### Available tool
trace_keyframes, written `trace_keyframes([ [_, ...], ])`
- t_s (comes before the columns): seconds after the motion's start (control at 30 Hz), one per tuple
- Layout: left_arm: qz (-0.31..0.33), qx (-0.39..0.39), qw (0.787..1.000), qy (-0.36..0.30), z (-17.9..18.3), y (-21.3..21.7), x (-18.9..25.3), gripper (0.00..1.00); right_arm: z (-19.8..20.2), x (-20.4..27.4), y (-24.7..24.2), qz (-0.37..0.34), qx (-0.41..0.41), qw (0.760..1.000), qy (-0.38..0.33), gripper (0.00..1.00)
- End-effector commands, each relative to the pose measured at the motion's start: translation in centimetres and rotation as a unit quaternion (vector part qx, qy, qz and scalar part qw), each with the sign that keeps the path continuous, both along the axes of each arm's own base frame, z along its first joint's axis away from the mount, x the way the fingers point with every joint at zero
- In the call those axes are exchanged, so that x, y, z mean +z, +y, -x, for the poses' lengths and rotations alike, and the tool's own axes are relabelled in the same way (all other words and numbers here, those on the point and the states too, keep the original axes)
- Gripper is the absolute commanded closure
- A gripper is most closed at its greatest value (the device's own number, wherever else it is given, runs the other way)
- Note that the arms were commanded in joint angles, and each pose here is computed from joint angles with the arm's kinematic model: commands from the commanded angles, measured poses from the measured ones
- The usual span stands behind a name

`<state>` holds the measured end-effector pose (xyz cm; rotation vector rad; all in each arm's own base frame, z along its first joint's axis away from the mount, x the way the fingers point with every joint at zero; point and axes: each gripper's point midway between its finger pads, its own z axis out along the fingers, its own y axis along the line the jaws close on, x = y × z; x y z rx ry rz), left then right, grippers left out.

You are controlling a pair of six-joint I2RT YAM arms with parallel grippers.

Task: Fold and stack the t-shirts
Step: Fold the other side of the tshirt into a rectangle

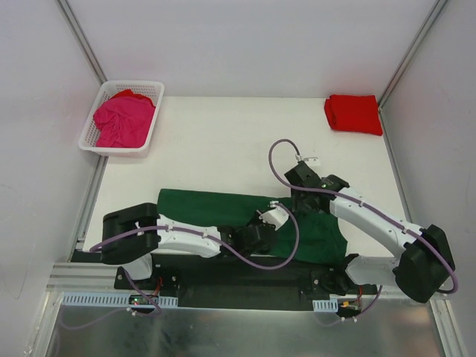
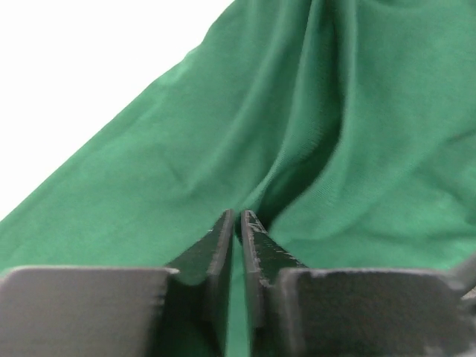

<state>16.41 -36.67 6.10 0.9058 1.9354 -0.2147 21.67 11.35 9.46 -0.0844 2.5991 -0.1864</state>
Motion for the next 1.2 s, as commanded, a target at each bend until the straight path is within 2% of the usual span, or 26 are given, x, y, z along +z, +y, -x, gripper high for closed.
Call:
trace_keyframes([
  [0.0,0.021,0.014,0.999,-0.022,-2.0,-0.1,2.4,0.83,-1.4,3.1,-0.6,0.001,-0.007,0.998,-0.057,0.39],
  [0.07,0.020,0.019,0.999,-0.030,-2.6,0.2,2.9,0.62,-1.3,3.4,-0.7,0.002,-0.008,0.998,-0.059,0.39],
  [0.1,0.021,0.025,0.999,-0.035,-3.0,0.4,3.2,0.43,-1.2,3.6,-0.9,0.003,-0.009,0.998,-0.060,0.39],
  [0.13,0.022,0.029,0.999,-0.040,-3.2,0.5,3.6,0.36,-1.1,3.7,-1.0,0.003,-0.008,0.998,-0.059,0.39],
  [0.17,0.021,0.031,0.998,-0.044,-3.4,0.5,3.9,0.22,-0.9,3.6,-1.1,0.001,-0.010,0.998,-0.058,0.39],
  [0.2,0.019,0.031,0.998,-0.052,-3.6,0.7,4.4,0.03,-0.6,3.7,-1.2,-0.002,-0.009,0.998,-0.058,0.39],
  [0.23,0.019,0.031,0.998,-0.056,-3.7,0.6,4.8,0.01,-0.4,3.7,-1.2,-0.006,-0.008,0.998,-0.058,0.39],
  [0.6,0.051,0.055,0.993,-0.091,-3.9,3.9,10.0,0.01,2.4,2.7,-3.1,-0.018,-0.021,0.998,-0.052,0.38],
  [0.8,0.046,0.076,0.990,-0.106,-4.0,6.7,10.9,0.01,3.0,2.4,-3.5,-0.017,-0.022,0.998,-0.047,0.37],
  [0.9,0.052,0.076,0.991,-0.093,-3.5,7.1,10.5,0.01,3.1,2.1,-3.2,-0.026,-0.022,0.998,-0.044,0.37],
  [1.1,0.112,0.039,0.993,-0.026,-1.5,4.7,10.4,0.15,4.0,1.0,-3.5,-0.034,-0.030,0.998,-0.035,0.43],
  [1.17,0.112,0.024,0.993,-0.018,-0.5,3.8,10.1,0.18,4.4,0.7,-3.8,-0.035,-0.033,0.998,-0.034,0.45],
])
